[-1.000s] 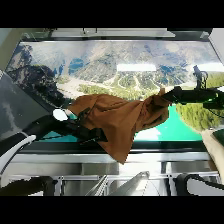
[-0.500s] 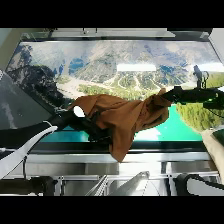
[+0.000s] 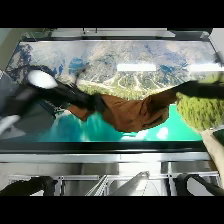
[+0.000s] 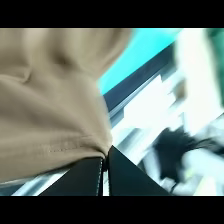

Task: Fold the shirts.

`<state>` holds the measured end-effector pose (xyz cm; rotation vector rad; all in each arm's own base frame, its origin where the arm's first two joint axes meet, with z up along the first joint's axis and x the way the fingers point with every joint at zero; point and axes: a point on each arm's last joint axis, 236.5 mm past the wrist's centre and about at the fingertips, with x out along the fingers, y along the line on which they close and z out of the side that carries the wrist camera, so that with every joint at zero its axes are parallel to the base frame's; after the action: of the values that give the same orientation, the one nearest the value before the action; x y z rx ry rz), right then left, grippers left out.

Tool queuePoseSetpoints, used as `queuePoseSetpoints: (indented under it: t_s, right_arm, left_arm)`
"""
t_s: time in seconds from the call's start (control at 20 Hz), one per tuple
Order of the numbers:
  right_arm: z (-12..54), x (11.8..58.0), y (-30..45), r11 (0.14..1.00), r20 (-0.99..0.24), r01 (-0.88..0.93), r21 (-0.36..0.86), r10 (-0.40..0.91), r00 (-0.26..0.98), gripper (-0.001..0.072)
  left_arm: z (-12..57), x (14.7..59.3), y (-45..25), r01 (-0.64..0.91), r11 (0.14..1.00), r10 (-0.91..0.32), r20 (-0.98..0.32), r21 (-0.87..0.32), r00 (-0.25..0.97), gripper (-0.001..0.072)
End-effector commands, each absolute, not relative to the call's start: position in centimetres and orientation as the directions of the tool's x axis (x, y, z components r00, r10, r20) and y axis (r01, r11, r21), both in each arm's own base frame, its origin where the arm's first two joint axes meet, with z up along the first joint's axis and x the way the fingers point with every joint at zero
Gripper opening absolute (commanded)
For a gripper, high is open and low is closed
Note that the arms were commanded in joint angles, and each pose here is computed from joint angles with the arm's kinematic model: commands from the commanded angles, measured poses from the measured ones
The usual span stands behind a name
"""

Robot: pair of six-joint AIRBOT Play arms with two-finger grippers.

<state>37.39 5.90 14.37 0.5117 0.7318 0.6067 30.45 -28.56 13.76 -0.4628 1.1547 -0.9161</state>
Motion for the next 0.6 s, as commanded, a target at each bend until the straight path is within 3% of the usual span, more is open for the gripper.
queuePoseSetpoints:
  t_s: [0.0,0.1,0.15,0.25,0.35,0.4,0.55]
  right_arm:
    - [29.7,33.2,3.9,0.869,-0.235,-0.400,0.289,0.470,0.851,0.0014]
    - [40.7,28.5,3.6,0.951,0.020,-0.309,-0.012,0.309,0.951,0.0014]
    - [45.4,25.7,4.1,0.964,0.144,-0.246,-0.099,0.259,0.955,0.0014]
    - [52.9,20.1,6.0,0.962,0.358,-0.136,-0.236,0.216,0.908,0.0013]
    - [56.9,17.0,8.1,0.940,0.439,-0.111,-0.322,0.252,0.862,0.0013]
    - [57.3,17.2,9.2,0.924,0.424,-0.167,-0.345,0.312,0.850,0.0013]
    - [53.9,22.1,10.6,0.846,0.259,-0.477,-0.238,0.528,0.809,0.0013]
  left_arm:
    - [37.4,27.3,-21.2,0.643,0.558,-0.810,-0.177,-0.525,0.559,0.0019]
    - [50.0,21.8,-14.2,0.626,0.715,-0.601,0.184,-0.311,0.778,0.0023]
    - [53.9,18.4,-11.3,0.550,0.806,-0.474,0.319,-0.220,0.821,0.0023]
    - [57.6,13.4,-8.2,0.356,0.929,-0.276,0.454,-0.101,0.847,0.0024]
    - [57.4,13.6,-7.4,0.250,0.965,-0.192,0.432,-0.081,0.881,0.0025]
    - [55.8,15.8,-7.5,0.256,0.960,-0.203,0.352,-0.110,0.914,0.0025]
    - [48.5,23.9,-7.9,0.390,0.880,-0.388,0.063,-0.270,0.920,0.0025]
